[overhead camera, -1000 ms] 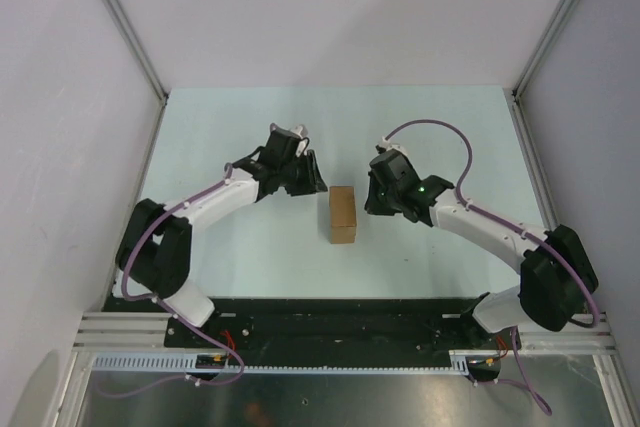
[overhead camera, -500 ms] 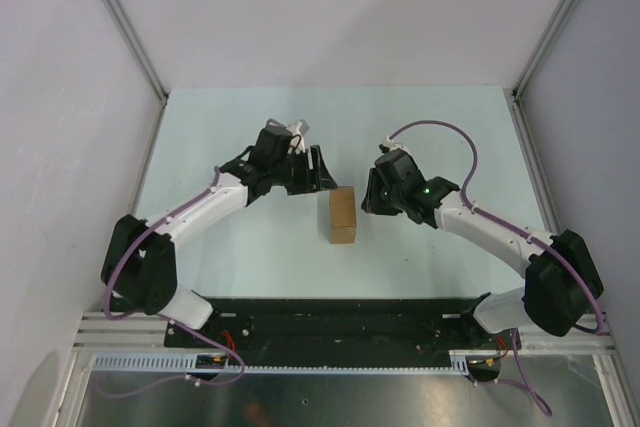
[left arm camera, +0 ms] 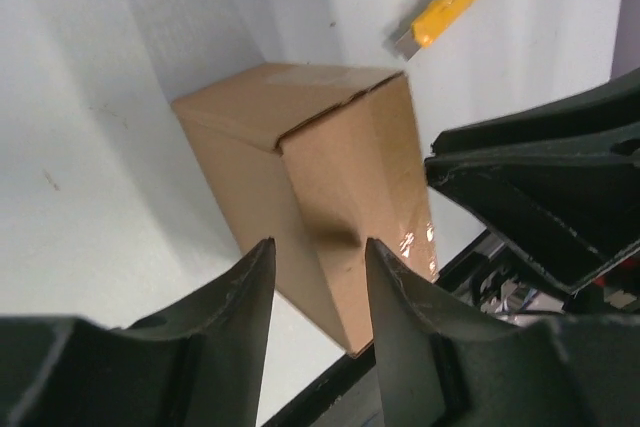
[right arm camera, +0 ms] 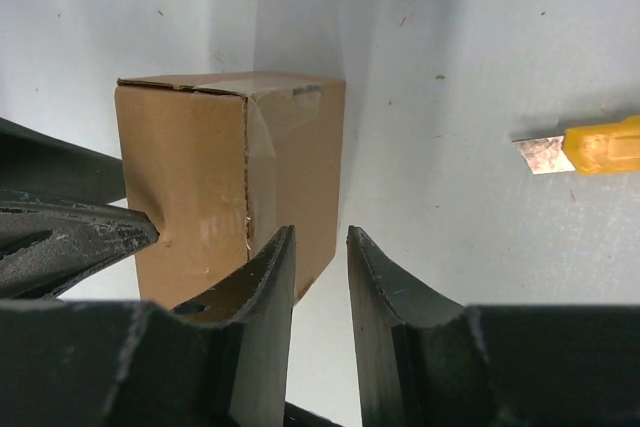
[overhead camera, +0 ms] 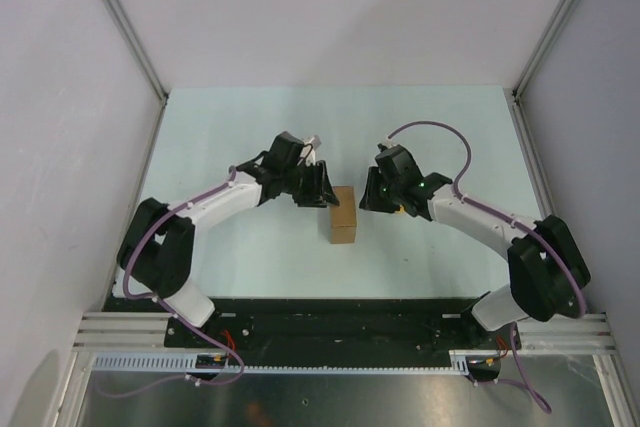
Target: Unpack the express box
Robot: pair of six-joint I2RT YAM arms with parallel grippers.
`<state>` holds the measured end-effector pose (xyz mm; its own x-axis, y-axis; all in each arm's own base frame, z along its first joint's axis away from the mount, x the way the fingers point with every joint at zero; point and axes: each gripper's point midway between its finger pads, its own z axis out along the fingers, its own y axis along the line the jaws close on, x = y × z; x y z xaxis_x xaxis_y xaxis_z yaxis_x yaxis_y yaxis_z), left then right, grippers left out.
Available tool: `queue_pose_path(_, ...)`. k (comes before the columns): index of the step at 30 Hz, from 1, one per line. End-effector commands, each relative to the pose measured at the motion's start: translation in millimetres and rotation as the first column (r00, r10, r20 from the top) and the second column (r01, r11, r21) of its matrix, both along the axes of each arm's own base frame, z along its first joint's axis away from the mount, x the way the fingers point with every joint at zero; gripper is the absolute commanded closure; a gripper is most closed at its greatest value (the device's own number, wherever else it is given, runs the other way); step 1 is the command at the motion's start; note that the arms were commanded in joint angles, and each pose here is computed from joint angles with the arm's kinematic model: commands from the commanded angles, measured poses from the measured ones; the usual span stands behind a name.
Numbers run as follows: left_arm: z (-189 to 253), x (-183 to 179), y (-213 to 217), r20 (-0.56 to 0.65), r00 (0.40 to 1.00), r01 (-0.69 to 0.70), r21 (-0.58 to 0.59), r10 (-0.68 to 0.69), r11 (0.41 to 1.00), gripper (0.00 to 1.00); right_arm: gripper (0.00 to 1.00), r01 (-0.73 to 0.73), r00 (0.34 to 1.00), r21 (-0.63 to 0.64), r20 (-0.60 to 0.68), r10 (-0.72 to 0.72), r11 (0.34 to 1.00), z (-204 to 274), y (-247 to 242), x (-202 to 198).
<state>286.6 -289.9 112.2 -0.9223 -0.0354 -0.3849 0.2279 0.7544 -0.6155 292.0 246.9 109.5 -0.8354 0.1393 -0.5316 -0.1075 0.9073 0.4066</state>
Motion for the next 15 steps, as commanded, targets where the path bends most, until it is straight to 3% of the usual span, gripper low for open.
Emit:
queue_pose_path(1,-16,-6,7,0.002,1.0,0.021,0.042,-0.022,0.999,0.55,0.69,-0.041,0.999,0.032,0.0,0.041,0.999,-4,11,2)
queue_pose_path(15,-43,-15,67,0.052,0.998,-0.06,0.316,0.046,0.947,0.68,0.73,-0.088,0.996,0.049,0.002,0.088,0.995,-6,26,-3)
